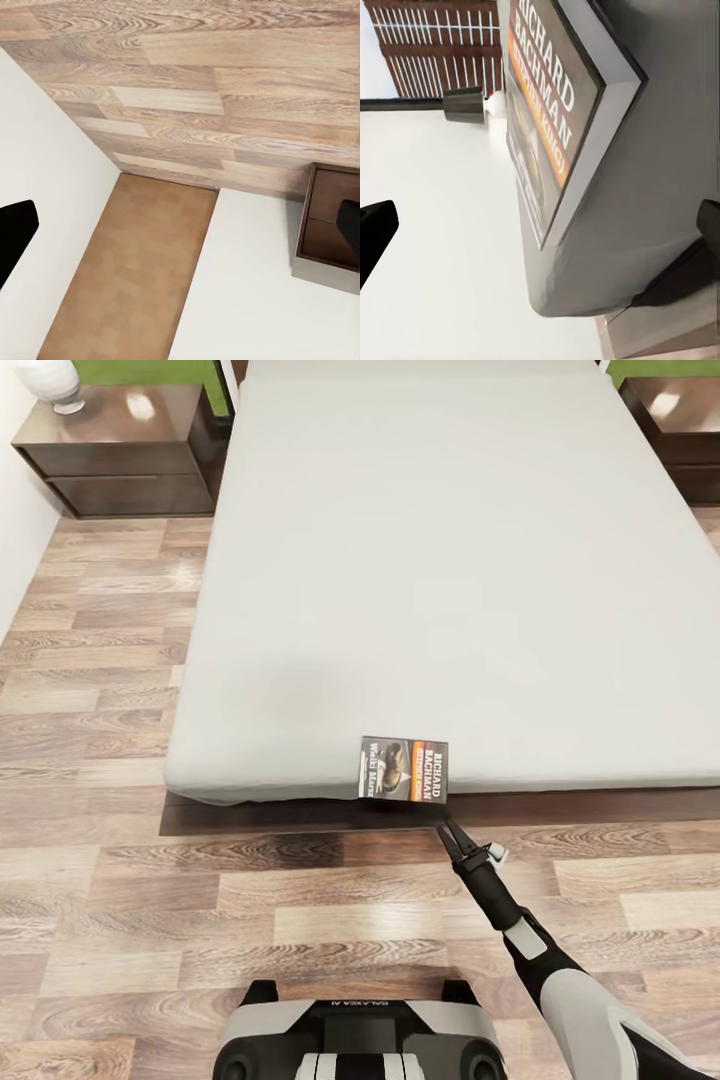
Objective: In the bedroom, move the book from the bed onto either nightstand, and place the two sandals side by side next to the bed.
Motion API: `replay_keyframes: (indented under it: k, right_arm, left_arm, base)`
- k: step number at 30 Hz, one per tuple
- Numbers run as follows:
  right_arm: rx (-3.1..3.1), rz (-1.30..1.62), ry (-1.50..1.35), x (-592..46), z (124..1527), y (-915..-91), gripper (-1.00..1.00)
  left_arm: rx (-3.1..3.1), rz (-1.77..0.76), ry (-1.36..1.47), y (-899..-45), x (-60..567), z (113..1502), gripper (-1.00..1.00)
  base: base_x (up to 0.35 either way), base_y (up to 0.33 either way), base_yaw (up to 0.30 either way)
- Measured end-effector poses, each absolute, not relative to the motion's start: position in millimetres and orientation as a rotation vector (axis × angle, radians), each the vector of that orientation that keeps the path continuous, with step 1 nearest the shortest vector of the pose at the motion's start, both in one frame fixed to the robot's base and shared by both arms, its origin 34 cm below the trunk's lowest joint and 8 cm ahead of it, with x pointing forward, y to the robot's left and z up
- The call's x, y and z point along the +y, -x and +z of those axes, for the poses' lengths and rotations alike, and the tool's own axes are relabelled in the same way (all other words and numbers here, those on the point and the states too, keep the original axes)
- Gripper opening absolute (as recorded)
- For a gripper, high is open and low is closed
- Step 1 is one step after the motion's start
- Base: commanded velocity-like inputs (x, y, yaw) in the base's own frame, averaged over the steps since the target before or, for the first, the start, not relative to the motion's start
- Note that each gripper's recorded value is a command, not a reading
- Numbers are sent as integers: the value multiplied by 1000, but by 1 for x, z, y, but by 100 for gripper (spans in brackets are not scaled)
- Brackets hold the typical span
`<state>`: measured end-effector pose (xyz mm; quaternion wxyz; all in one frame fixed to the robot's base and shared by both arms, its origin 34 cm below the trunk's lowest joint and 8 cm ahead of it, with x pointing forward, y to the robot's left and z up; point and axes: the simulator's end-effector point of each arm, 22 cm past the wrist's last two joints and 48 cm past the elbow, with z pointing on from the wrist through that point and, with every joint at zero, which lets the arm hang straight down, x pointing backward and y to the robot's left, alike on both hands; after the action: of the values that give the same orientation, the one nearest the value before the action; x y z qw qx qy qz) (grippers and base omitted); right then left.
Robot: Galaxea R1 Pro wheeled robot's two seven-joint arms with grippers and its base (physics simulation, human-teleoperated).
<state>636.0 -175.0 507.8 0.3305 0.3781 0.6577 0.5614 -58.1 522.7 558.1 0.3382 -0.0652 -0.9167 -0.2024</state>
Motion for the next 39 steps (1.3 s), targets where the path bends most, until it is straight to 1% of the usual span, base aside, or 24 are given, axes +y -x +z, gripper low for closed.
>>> replay_keyframes:
  k: [16,39]
  right_arm:
    - [1695,1440,-1012,-184,504,-639,100]
    - [1687,1441,-1023,-182,499,-639,100]
  left_arm:
    - [-2388,-527,170,58,523,555,100]
    - [-2388,-527,171,58,523,550,100]
  base:
    - [0,0,0]
    - [0,0,0]
